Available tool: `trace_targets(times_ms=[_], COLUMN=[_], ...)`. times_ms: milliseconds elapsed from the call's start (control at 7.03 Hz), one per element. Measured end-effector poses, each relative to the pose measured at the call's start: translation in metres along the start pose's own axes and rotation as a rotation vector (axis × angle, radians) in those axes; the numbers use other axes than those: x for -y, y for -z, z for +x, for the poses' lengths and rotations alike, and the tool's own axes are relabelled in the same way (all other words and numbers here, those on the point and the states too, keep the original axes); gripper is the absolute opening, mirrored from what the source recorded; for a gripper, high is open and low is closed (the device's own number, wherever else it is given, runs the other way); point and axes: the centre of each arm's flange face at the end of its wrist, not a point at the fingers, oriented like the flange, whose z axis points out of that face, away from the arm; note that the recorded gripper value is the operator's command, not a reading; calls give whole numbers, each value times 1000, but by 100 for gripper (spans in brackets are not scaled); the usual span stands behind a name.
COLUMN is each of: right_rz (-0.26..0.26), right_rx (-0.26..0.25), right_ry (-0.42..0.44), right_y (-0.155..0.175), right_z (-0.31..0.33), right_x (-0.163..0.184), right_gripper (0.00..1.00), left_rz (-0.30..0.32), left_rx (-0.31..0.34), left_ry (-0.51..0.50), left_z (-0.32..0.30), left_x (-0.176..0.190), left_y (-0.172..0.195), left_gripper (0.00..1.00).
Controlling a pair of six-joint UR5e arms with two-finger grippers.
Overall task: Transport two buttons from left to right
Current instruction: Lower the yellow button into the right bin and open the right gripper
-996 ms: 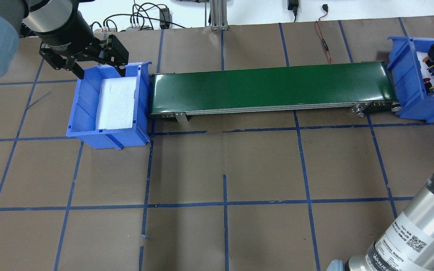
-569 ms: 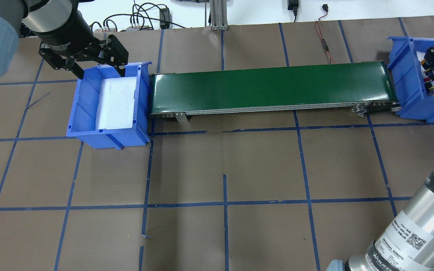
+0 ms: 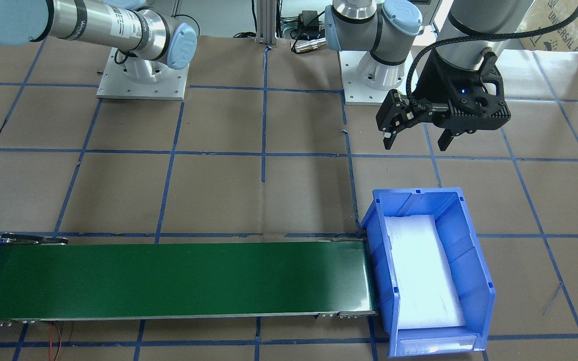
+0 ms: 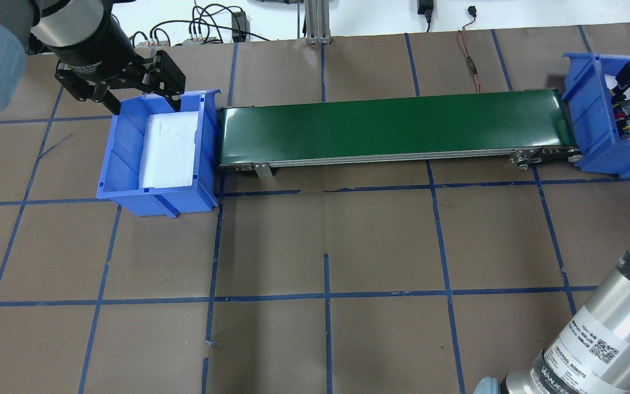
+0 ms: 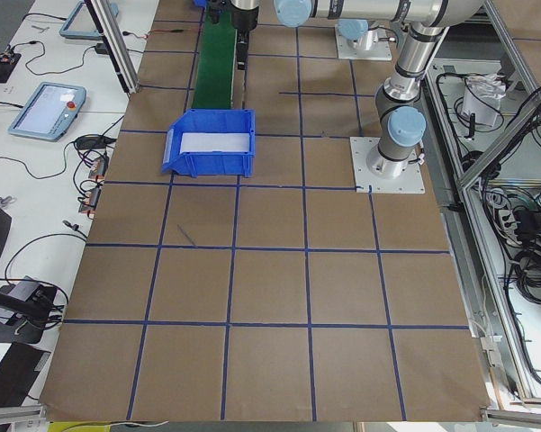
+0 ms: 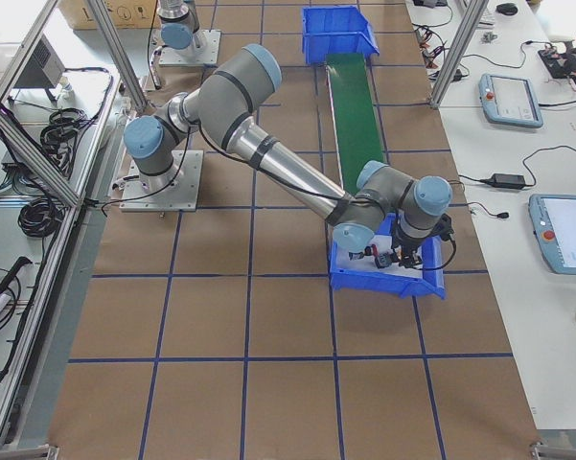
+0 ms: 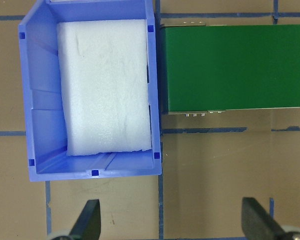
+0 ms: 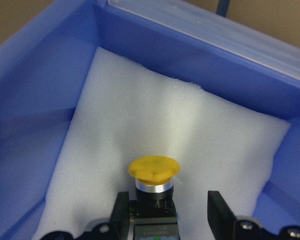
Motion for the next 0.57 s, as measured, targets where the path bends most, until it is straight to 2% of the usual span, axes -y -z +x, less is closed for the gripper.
trace_targets(times_ms=[285,569], right_rz=[10,24], right_rx=[-9,-22], right_ry=[13,56], right_y=[48,106], right_z=[3,-37], right_x=[6,28], right_gripper=[62,64], left_rz=[-1,-1], left_rx=[0,0], left_ry=[0,0], left_z=[0,0], left_x=[0,0], left_y=[0,-1], left_gripper=[100,100])
